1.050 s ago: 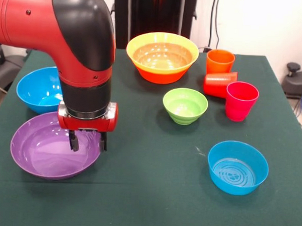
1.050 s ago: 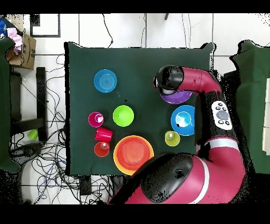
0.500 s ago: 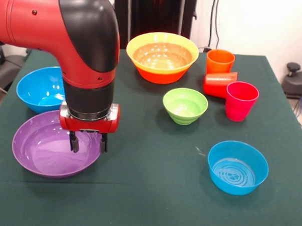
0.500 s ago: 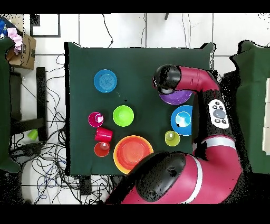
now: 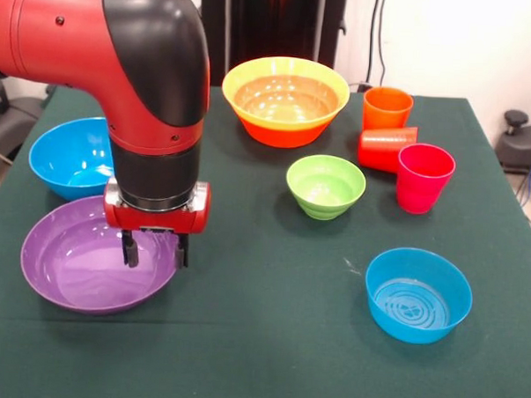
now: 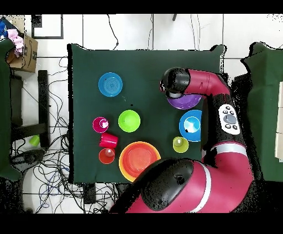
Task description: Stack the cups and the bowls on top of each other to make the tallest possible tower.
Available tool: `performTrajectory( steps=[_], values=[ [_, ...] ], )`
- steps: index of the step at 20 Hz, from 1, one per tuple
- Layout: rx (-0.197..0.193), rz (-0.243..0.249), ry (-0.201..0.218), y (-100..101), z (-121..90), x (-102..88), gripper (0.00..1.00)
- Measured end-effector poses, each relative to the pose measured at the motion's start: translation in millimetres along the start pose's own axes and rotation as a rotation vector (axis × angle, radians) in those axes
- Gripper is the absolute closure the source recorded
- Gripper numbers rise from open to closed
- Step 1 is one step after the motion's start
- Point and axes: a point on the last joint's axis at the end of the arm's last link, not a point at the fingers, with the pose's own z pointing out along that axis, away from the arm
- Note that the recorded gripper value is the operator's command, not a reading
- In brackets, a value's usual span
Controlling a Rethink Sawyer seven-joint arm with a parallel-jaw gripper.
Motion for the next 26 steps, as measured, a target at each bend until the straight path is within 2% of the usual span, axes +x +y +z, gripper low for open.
performTrajectory(
  steps=[7, 18, 26],
  values=[
    [-0.005, 0.003, 0.003, 7, -2, -1.2, 0.00],
    [0.034, -0.014, -0.006, 10, 2, 1.6, 0.00],
    [0.044, -0.019, -0.003, 13, 6, 4.0, 0.00]
  ],
)
